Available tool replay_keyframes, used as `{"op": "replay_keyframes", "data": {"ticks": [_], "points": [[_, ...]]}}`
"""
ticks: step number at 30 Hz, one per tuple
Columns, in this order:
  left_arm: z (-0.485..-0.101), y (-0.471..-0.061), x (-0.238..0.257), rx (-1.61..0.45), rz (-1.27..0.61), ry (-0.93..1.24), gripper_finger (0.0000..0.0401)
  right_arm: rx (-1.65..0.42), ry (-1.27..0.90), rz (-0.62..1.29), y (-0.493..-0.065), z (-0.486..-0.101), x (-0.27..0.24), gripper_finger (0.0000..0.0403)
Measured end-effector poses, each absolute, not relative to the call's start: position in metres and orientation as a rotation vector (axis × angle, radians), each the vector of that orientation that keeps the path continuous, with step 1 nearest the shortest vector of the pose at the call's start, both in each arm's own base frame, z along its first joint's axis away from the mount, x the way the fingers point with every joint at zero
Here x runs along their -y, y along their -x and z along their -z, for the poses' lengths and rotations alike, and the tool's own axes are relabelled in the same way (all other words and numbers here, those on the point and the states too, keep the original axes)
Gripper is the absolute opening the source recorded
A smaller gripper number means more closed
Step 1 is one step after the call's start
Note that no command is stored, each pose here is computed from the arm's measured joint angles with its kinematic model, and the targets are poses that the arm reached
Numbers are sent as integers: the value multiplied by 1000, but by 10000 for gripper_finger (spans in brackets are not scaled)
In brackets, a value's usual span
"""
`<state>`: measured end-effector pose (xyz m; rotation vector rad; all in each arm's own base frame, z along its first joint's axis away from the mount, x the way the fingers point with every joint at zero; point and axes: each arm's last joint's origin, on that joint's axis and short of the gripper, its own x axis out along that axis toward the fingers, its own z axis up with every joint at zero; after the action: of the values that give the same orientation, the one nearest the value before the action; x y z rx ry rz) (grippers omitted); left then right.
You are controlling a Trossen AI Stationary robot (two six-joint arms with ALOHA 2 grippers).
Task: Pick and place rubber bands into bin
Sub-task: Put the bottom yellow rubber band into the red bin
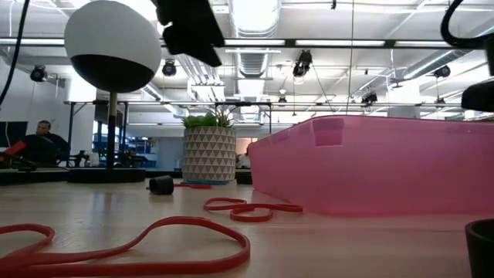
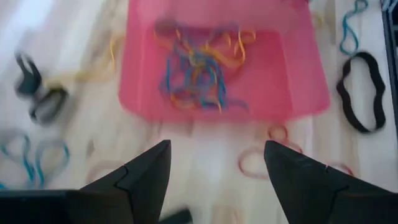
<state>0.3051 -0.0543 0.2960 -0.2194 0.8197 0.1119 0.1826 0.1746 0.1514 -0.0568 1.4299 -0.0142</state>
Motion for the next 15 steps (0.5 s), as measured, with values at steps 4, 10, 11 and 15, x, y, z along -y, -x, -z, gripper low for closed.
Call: {"op": "replay_keyframes", "data": {"ticks": [4, 10, 11, 15], "points": [[-287, -292, 67, -839, -112, 284, 242, -1439, 0, 89, -174, -142, -165, 178], [-279, -285, 79, -858, -108, 322, 242, -1414, -79, 57, -169, -129, -161, 178], [-279, -284, 81, -856, -104, 321, 242, -1409, -88, 52, -169, -127, -161, 177], [-279, -284, 83, -857, -105, 338, 242, -1367, -114, 51, -172, -124, -161, 163]]}}
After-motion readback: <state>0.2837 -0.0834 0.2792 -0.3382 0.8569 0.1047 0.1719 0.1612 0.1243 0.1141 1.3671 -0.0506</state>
